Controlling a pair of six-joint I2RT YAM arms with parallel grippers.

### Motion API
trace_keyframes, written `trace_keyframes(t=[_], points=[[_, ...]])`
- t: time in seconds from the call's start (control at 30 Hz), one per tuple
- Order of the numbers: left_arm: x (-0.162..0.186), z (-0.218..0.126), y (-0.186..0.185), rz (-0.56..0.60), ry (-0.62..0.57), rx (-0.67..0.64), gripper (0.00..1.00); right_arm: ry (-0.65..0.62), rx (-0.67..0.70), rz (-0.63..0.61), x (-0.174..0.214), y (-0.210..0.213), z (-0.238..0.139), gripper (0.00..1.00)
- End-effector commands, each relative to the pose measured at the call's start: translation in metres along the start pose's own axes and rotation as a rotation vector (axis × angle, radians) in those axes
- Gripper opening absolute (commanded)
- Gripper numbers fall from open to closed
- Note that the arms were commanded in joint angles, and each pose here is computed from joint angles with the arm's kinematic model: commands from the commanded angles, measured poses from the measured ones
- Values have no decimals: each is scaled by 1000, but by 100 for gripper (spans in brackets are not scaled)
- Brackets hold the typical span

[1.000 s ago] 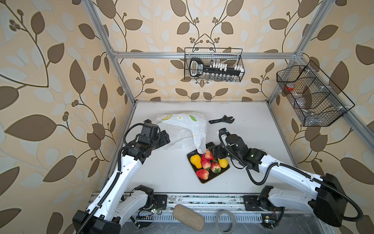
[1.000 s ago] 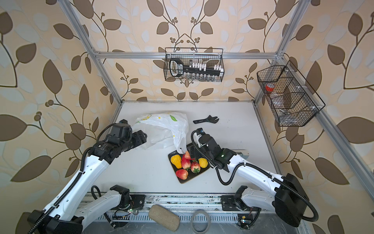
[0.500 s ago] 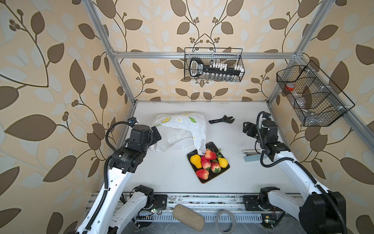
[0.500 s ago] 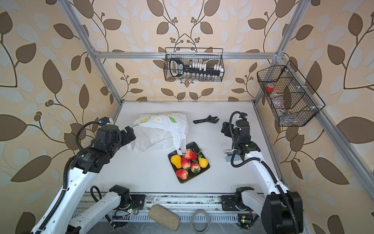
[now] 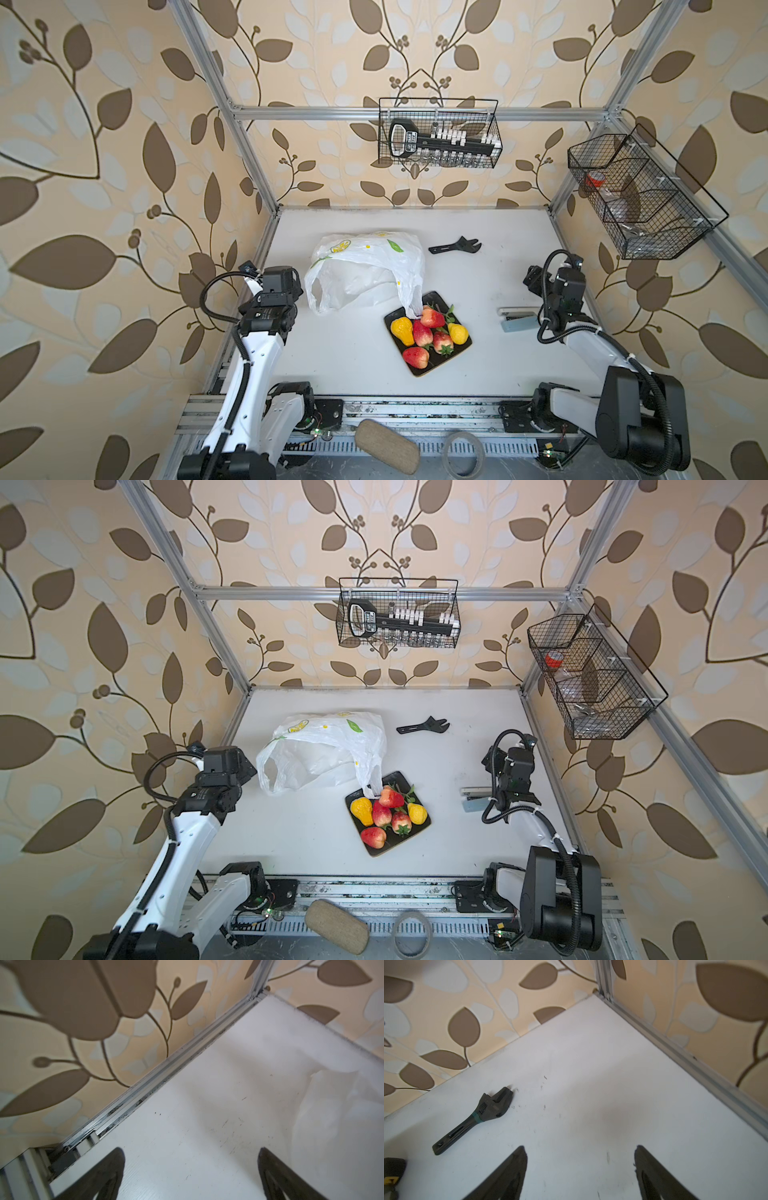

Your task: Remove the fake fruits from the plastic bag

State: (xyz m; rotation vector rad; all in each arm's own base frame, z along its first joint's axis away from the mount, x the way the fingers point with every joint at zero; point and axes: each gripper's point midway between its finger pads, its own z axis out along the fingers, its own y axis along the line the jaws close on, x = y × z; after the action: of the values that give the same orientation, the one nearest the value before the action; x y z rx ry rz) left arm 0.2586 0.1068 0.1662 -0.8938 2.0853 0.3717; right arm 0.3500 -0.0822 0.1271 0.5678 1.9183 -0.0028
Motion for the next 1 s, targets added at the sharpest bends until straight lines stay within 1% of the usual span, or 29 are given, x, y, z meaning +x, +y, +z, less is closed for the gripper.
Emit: trace_keyframes(t=[0.0, 0.03, 0.13, 0.2, 0.3, 0.33, 0.37, 0.47, 0.53, 0.63, 0.73, 0.77, 0.8, 0.87, 0.93, 0.97], points=[[-20, 12, -34, 53, -138, 150, 99, -173, -124, -140, -17, 28, -3, 84], [-16, 19, -40, 86, -147, 176, 99, -153, -141, -154, -12, 31, 2, 84], [-2, 34, -56, 123, -140, 236, 99, -141, -182, -197, -4, 43, 10, 83], [4, 41, -69, 118, -141, 300, 99, -168, -191, -229, -2, 46, 10, 84], [11, 48, -83, 86, -176, 374, 99, -180, -213, -237, 11, 46, 12, 85], [15, 52, -87, 87, -184, 390, 99, -189, -247, -257, 13, 53, 12, 85], [19, 57, -89, 91, -183, 391, 99, -171, -275, -287, 21, 59, 12, 85], [29, 68, -92, 103, -187, 395, 99, -209, -306, -311, 28, 64, 7, 88], [28, 68, -99, 118, -199, 418, 99, -192, -296, -311, 29, 62, 8, 88], [33, 73, -106, 140, -237, 439, 99, -208, -266, -288, 26, 57, 7, 88], [46, 75, -127, 229, -227, 495, 99, -223, -230, -262, 23, 50, 6, 93], [52, 80, -131, 253, -252, 486, 99, -225, -229, -262, 23, 50, 6, 94], [52, 81, -132, 260, -270, 478, 99, -226, -230, -262, 22, 50, 6, 98], [56, 82, -131, 266, -198, 451, 99, -225, -228, -262, 23, 49, 6, 99], [53, 83, -131, 267, -235, 451, 99, -226, -227, -262, 22, 49, 6, 99], [55, 82, -131, 275, -222, 449, 99, -223, -227, -262, 23, 49, 6, 99]])
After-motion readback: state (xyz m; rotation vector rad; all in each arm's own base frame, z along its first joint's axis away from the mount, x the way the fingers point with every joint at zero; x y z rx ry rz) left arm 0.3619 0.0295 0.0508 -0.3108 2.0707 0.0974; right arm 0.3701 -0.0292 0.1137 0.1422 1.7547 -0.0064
